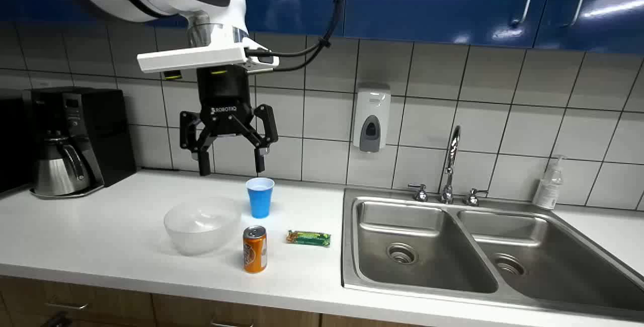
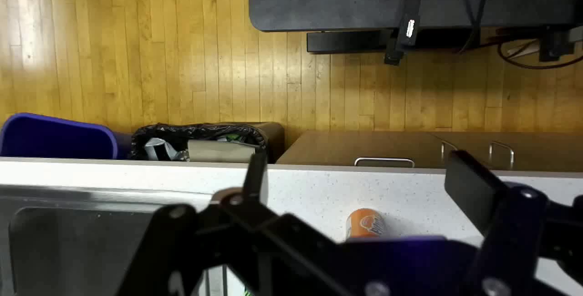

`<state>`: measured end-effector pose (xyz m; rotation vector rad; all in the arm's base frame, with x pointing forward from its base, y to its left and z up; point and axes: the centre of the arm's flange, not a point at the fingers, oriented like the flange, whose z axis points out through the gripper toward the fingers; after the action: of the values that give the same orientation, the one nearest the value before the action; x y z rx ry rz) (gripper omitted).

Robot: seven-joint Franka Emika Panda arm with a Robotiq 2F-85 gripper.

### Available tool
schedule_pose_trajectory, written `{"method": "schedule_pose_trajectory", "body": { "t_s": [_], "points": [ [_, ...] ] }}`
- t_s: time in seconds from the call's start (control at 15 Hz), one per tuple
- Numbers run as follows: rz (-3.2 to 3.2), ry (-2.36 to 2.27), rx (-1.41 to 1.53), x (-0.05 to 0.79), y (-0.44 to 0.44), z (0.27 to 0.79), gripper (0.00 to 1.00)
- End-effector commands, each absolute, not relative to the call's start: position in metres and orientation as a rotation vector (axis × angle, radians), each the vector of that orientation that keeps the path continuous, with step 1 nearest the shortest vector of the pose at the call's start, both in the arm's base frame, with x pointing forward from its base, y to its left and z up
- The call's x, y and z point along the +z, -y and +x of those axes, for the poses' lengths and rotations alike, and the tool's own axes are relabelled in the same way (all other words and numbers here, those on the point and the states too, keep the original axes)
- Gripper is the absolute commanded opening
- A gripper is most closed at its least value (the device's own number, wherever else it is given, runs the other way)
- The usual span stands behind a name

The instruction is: Put the candy bar in the bowl

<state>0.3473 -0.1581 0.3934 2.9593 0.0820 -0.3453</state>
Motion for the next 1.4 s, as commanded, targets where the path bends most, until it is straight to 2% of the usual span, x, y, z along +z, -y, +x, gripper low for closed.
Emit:
{"method": "schedule_pose_trajectory", "body": {
  "t_s": [0.0,0.73,1.33],
  "points": [
    [2.959,-0.082,-0.346,0.393,0.158,0.347,1.00],
    [2.957,-0.066,-0.350,0.390,0.159,0.347,1.00],
    [2.982,0.523,0.088,0.369,0.216,0.351,1.00]
  ]
}}
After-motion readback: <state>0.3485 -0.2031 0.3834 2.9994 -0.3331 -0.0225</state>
